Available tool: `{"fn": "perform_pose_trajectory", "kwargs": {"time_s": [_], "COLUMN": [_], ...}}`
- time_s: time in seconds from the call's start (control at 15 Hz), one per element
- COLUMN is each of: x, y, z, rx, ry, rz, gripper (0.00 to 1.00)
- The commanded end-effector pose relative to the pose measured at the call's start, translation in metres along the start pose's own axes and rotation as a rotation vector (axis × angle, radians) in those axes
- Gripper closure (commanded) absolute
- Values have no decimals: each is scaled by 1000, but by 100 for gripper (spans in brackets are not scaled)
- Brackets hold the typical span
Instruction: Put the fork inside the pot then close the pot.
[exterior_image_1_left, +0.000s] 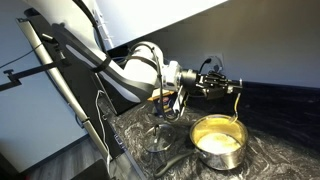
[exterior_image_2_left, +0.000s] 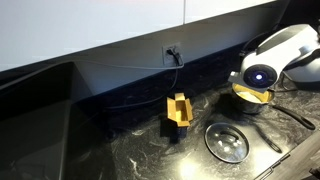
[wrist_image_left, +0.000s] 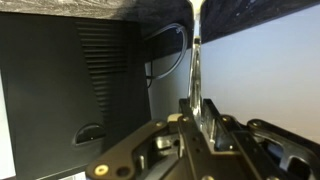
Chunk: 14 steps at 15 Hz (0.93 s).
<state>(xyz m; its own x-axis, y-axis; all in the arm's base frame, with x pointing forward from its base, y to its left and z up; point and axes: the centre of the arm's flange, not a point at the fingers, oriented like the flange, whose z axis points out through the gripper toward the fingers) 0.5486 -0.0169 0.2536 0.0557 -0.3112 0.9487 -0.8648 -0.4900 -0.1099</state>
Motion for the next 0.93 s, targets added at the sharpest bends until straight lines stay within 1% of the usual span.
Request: {"fn": "perform_pose_trajectory", "kwargs": {"time_s": [0.0, 0.13, 0.27, 0.53, 0.73, 0.87], "x": [31, 47, 54, 58, 67, 75], "y": [29, 40, 53, 73, 93, 111], "z": [-27, -30, -27, -20, -12, -5], "rx": [-13, -48, -73, -83, -130, -191], "ry": [-6, -27, -63, -174, -202, -197], "rz": [63, 83, 97, 140, 193, 232], "gripper": [96, 96, 96, 96, 96, 96]}}
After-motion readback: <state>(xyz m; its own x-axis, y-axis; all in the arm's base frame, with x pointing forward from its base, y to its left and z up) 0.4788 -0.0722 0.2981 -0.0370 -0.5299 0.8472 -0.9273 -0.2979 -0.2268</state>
